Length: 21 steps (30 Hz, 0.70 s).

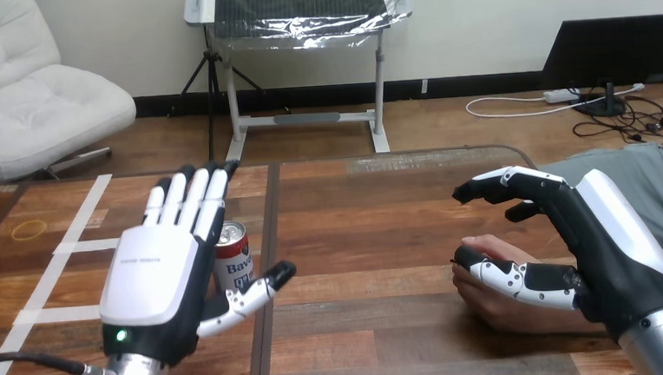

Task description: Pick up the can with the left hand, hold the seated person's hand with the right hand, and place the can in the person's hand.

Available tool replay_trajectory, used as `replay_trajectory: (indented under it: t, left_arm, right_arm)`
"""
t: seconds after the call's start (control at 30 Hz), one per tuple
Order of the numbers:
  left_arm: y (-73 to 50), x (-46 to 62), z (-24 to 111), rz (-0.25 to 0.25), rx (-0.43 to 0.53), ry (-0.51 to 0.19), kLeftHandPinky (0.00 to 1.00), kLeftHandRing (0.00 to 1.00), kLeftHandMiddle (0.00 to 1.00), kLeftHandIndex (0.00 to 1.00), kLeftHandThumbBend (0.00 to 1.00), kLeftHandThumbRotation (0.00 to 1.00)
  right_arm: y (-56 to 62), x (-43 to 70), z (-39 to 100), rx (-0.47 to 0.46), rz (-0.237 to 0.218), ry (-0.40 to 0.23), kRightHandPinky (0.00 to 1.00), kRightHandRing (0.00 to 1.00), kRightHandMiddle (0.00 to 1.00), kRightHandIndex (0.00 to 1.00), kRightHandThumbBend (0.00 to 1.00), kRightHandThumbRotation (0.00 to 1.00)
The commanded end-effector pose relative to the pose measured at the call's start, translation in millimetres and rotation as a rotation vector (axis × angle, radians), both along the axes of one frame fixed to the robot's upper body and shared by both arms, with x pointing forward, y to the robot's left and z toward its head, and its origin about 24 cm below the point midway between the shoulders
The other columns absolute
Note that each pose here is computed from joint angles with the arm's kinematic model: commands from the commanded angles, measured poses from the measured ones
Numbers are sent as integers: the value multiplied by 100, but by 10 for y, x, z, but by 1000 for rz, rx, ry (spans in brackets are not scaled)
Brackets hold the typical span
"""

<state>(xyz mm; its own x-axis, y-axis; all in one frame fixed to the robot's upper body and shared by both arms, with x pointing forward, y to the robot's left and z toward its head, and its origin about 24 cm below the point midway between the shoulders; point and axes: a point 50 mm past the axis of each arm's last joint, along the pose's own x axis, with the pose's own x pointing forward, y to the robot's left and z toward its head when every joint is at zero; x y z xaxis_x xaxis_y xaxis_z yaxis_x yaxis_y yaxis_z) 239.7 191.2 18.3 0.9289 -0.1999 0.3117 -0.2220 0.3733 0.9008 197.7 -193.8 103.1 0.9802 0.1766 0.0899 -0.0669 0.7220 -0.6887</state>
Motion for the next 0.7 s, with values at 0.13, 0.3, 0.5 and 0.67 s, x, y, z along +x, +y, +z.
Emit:
replay_trajectory:
  t: [0.13,0.3,0.5,0.67]
  left_arm:
    - [-5,225,234,18,-115,-111,100,100,100,100,62,98]
    - [-11,274,239,56,-199,-69,99,100,100,100,65,90]
    - [-11,339,232,67,-268,-36,93,100,100,100,67,77]
    - [-16,406,227,73,-332,13,91,99,100,100,68,69]
  right_arm:
    - [22,66,189,-14,26,-96,71,78,77,68,56,0]
    - [22,67,194,-19,25,-96,71,78,77,69,56,0]
    - [21,69,196,-15,24,-97,70,78,77,69,57,0]
    - [23,71,198,-10,25,-94,70,78,78,69,56,0]
